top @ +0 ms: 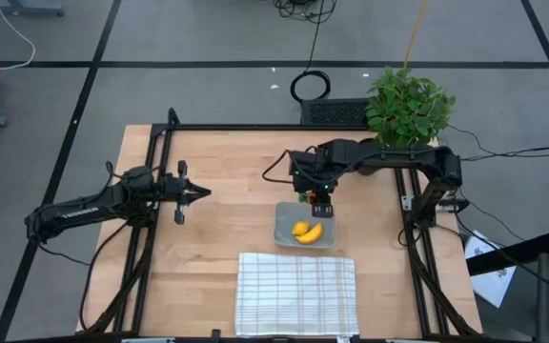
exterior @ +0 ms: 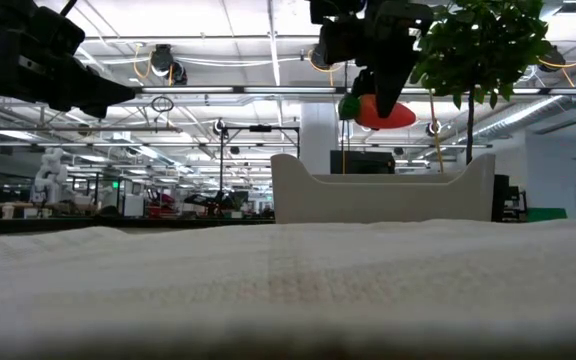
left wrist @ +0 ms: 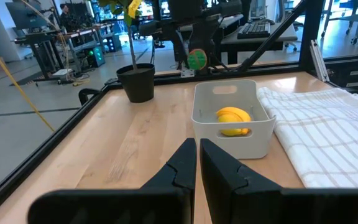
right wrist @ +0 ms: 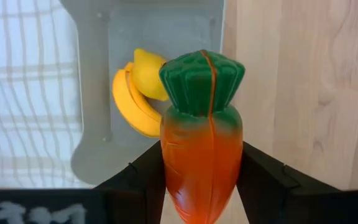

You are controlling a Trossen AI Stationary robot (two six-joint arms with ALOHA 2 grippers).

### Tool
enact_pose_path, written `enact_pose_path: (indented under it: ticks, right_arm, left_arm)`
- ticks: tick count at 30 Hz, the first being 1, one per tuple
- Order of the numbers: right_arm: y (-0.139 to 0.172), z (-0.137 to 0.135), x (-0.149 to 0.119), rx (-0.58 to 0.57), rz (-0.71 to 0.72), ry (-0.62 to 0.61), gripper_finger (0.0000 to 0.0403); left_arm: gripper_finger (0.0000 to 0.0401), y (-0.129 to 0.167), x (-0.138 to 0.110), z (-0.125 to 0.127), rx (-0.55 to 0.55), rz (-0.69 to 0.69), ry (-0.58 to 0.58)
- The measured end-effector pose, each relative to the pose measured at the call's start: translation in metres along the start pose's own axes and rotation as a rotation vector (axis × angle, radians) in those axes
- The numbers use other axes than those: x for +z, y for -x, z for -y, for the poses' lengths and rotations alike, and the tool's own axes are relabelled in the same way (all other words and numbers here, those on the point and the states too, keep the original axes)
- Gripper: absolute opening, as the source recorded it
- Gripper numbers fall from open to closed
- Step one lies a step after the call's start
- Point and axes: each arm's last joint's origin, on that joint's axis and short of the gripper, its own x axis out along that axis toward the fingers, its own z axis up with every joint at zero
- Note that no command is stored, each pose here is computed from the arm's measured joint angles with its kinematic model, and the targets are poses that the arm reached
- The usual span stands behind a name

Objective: Pick and placing Produce into tupperware
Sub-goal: Put the orange carrot into the gray bin

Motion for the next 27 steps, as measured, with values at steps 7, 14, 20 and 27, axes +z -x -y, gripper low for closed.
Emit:
enact_pose_path:
  ticks: [7, 14, 20, 27]
  right_arm:
    - [-0.007, -0.010, 0.002, 0.001, 0.022, 0.003, 0.0151]
    - [-0.027, -0.016, -0.002, 0.005, -0.005, -0.010, 0.0149]
    - [-0.040, -0.025, -0.007, 0.009, -0.029, -0.036, 0.0151]
    - [-0.054, -0.035, -0.009, 0.014, -0.016, -0.066, 0.0150]
  left_arm:
    - [0.0026, 0.000, 0.000, 0.000, 0.000, -0.002, 0.000]
    - [0.0026, 0.000, 0.000, 0.000, 0.000, -0.004, 0.001]
    - [0.0026, 0.000, 0.000, 0.000, -0.001, -0.004, 0.001]
    - [0.0026, 0.000, 0.000, 0.000, 0.000, -0.004, 0.001]
